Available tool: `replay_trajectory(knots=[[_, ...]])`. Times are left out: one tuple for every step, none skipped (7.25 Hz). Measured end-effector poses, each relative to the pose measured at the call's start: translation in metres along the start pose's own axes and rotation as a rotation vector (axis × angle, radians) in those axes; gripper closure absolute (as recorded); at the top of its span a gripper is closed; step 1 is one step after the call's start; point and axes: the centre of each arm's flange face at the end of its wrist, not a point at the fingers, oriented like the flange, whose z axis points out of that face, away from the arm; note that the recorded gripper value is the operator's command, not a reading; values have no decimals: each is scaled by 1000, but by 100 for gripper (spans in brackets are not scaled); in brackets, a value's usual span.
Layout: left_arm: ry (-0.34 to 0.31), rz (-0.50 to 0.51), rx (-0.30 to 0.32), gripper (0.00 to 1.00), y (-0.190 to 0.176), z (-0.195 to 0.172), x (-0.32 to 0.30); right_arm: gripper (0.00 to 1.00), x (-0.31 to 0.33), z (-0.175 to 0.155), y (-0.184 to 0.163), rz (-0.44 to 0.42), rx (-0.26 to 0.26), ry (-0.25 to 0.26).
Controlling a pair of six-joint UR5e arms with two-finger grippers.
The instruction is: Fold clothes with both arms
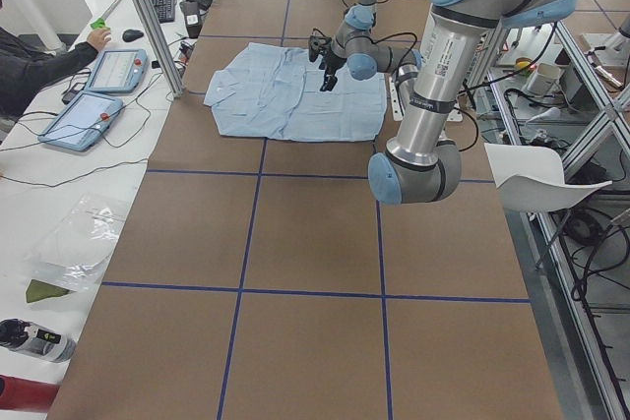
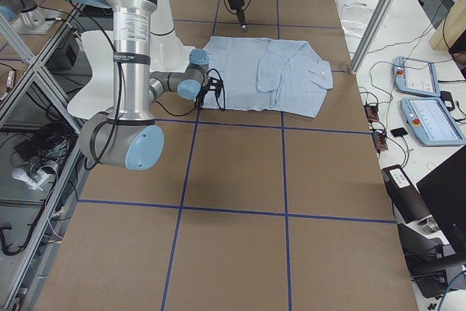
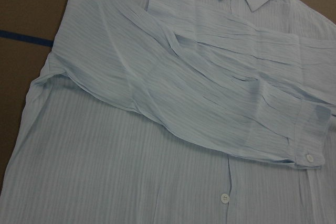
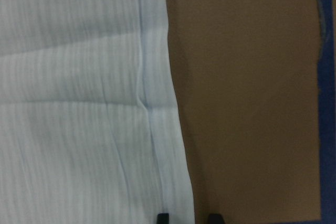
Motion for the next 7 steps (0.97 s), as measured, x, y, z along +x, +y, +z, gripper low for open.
replay_trajectory(knots=[[2, -1, 1, 1, 0, 0, 0, 74, 0, 0, 0, 1, -1, 2], [4, -1, 1, 1, 0, 0, 0, 95, 0, 1, 0, 2, -2, 9], [4, -1, 1, 2, 0, 0, 0, 100, -1, 1, 0, 4, -2, 15], [2, -1, 0, 3, 1, 0, -1, 100, -1, -1, -1, 5, -1, 15], [-1, 0, 0, 4, 1, 1, -2, 100, -2, -4, -2, 8, 2, 11], [-2, -1, 0, 4, 1, 1, -3, 100, -3, -10, -5, 12, 6, 2], [-7, -2, -1, 4, 2, 3, -6, 100, -4, -18, -9, 18, 13, -10]])
